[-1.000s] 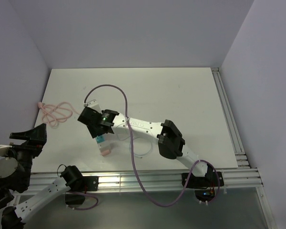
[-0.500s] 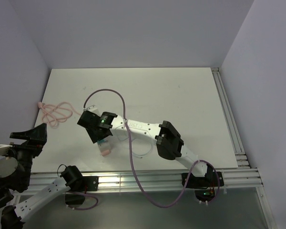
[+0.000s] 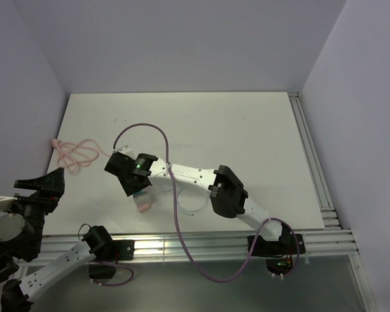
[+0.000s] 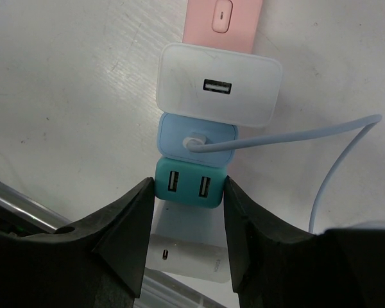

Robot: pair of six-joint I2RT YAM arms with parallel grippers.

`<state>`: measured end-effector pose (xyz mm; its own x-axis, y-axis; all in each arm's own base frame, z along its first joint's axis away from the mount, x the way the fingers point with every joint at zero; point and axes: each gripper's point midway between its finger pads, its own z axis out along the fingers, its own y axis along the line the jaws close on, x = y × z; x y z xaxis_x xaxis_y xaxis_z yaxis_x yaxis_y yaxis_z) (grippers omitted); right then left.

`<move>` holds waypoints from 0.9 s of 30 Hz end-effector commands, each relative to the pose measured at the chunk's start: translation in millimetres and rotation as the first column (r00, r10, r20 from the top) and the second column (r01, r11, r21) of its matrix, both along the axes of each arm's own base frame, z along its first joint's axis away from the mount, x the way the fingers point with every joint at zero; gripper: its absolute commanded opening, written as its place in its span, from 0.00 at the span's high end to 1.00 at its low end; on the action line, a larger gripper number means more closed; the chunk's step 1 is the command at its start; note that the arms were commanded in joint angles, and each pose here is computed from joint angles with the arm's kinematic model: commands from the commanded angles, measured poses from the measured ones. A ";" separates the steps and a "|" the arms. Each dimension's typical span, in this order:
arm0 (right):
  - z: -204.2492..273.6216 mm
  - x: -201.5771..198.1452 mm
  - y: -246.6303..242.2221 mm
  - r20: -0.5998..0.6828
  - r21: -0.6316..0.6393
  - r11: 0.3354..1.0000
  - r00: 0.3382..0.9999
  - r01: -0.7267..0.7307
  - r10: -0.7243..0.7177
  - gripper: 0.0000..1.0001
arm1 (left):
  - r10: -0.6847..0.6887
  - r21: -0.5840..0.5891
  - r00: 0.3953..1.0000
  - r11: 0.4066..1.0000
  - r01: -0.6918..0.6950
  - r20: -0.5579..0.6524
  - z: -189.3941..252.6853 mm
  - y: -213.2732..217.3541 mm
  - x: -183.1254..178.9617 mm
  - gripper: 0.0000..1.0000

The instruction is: Insert the plug

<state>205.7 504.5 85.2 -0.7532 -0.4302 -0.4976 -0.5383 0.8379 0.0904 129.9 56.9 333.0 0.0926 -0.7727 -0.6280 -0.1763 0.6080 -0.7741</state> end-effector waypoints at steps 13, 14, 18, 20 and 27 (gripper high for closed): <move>-56.8 -36.7 -36.0 -0.052 -0.186 0.982 0.999 -0.024 0.015 1.00 | 0.011 -0.007 1.000 1.000 -0.011 -0.004 -2.2 6.1 -2.4 0.10; -67.4 -43.6 -41.3 -0.066 -0.206 0.978 0.998 -0.032 0.018 1.00 | 0.011 -0.010 1.000 1.000 -0.011 -0.001 -1.5 6.5 -2.7 0.10; -86.3 -64.4 -47.4 -0.109 -0.234 0.971 0.994 -0.051 0.026 1.00 | 0.003 -0.008 1.000 1.000 -0.003 -0.006 -2.4 4.9 -2.3 0.10; -96.1 -72.7 -51.1 -0.119 -0.255 0.965 0.992 -0.060 0.030 1.00 | 0.000 -0.008 1.000 1.000 -0.001 -0.008 -2.5 3.8 -1.9 0.10; -79.6 -51.0 -30.7 -0.050 -0.188 0.982 0.998 -0.032 0.023 1.00 | -0.020 -0.014 1.000 1.000 0.020 -0.009 -1.9 -2.9 0.2 0.11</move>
<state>193.5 503.9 78.2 -0.7165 -0.3948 -0.5752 -0.5185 0.8529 0.0605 129.8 55.8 328.4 0.0764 -0.7768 -0.6251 -0.1807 0.6058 -0.7748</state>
